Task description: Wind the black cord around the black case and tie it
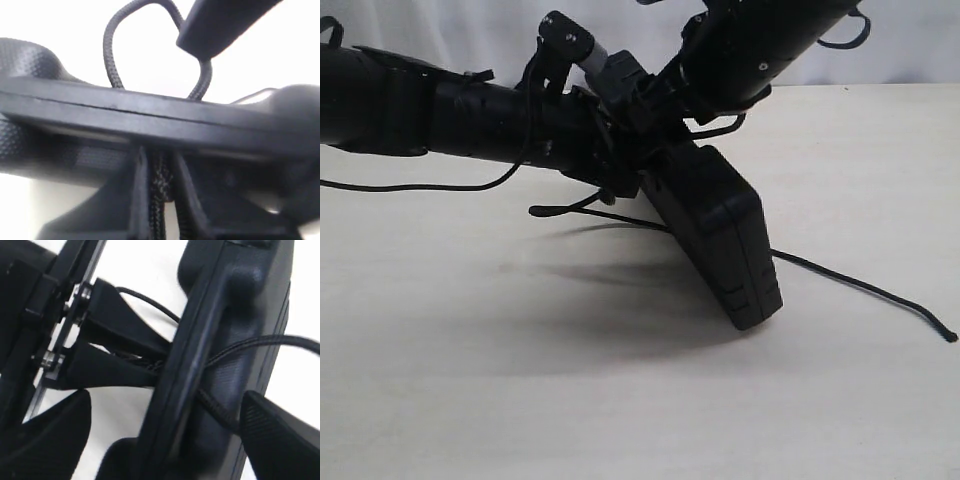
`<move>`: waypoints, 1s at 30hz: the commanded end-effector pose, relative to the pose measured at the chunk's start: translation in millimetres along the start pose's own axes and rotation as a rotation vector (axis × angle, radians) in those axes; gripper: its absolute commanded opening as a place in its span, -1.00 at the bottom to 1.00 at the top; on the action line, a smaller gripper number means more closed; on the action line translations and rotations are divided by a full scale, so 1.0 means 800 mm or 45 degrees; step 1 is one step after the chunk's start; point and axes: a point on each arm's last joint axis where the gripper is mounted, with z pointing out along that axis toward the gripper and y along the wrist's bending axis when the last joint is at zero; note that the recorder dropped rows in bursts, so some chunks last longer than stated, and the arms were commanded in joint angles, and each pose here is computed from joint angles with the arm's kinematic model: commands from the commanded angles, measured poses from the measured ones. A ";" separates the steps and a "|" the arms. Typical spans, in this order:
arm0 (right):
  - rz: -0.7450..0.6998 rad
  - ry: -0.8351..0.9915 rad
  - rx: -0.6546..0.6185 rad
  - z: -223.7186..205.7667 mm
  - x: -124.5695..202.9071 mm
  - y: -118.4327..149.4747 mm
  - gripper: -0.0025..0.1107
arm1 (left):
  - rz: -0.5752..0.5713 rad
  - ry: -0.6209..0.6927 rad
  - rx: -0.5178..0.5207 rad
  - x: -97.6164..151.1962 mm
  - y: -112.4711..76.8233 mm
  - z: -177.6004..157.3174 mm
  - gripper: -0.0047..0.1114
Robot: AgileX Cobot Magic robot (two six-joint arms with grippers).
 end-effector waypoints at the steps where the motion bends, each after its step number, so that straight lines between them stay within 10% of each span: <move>1: 0.001 -0.038 0.001 -0.008 -0.002 0.002 0.38 | 0.004 0.006 -0.083 -0.002 -0.006 0.007 -0.92; 16: 0.354 -0.196 0.262 -0.095 0.020 -0.069 0.38 | 0.004 0.000 -0.067 -0.003 -0.007 0.007 -0.92; 30: 0.416 -0.169 0.102 -0.003 0.038 -0.119 0.38 | 0.004 -0.013 -0.025 -0.004 -0.011 0.007 -0.92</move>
